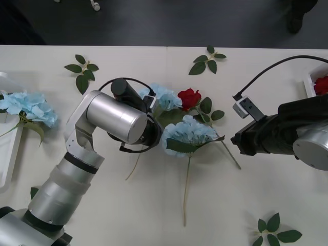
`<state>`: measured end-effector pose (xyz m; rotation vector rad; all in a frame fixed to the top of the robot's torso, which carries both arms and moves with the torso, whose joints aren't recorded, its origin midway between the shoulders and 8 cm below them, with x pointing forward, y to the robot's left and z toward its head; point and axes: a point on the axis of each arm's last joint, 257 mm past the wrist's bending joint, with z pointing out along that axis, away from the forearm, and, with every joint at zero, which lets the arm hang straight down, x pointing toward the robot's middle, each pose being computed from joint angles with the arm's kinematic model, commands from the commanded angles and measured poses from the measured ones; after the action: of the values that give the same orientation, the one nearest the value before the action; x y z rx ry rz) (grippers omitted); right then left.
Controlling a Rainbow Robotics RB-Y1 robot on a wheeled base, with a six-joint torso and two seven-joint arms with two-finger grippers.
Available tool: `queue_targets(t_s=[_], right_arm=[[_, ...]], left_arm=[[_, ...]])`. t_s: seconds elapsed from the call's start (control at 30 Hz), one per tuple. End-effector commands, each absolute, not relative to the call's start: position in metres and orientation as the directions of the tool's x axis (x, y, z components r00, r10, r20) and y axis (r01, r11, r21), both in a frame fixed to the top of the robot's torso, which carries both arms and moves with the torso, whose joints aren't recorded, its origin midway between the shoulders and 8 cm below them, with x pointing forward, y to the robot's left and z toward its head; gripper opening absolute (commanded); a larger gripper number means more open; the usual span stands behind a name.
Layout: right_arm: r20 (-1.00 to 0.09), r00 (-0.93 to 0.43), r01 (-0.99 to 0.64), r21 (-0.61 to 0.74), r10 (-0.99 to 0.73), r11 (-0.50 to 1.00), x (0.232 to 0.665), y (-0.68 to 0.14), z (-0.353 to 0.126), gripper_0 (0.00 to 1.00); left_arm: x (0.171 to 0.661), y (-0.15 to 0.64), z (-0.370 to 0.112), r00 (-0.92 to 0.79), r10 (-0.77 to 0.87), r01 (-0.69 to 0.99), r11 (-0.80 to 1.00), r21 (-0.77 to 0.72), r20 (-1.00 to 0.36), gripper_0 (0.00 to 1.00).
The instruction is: Put the red flowers into the right box and the blue flowers into the left box
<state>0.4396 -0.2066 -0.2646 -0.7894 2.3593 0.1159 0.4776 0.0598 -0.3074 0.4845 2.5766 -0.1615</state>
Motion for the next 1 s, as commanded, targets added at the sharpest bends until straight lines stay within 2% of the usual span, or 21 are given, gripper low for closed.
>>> queue_targets(t_s=[0.03, 0.07, 0.1, 0.3, 0.53, 0.77, 1.0], right_arm=[[-0.634, -0.606, -0.561, -0.087, -0.480, 0.823, 0.443, -0.195, -0.257, 0.80], [-0.640, -0.599, -0.563, -0.089, -0.481, 0.821, 0.445, -0.194, -0.255, 0.92], [-0.647, -0.589, -0.567, -0.097, -0.485, 0.818, 0.446, -0.195, -0.253, 1.00], [-0.676, -0.548, -0.583, -0.115, -0.493, 0.805, 0.451, -0.190, -0.243, 1.00], [-0.680, -0.558, -0.579, -0.092, -0.476, 0.810, 0.449, -0.187, -0.245, 1.00], [-0.673, -0.568, -0.592, -0.066, -0.474, 0.804, 0.444, -0.178, -0.262, 1.00], [-0.672, -0.576, -0.593, -0.048, -0.465, 0.803, 0.446, -0.173, -0.288, 1.00]], left_arm=[[0.482, 0.083, -0.258, -0.778, 0.177, 0.292, 0.952, -0.096, -0.603, 0.00], [0.481, 0.086, -0.252, -0.771, 0.160, 0.285, 0.952, -0.109, -0.616, 0.00], [0.479, 0.090, -0.245, -0.763, 0.145, 0.278, 0.954, -0.117, -0.631, 0.00], [0.467, 0.121, -0.203, -0.692, 0.040, 0.225, 0.961, -0.163, -0.720, 0.00], [0.448, 0.183, -0.149, -0.579, -0.112, 0.101, 0.973, -0.207, -0.808, 0.00], [0.430, 0.252, -0.124, -0.501, -0.222, -0.048, 0.972, -0.230, -0.836, 0.00], [0.411, 0.339, -0.112, -0.510, -0.227, -0.195, 0.970, -0.146, -0.830, 0.00]])
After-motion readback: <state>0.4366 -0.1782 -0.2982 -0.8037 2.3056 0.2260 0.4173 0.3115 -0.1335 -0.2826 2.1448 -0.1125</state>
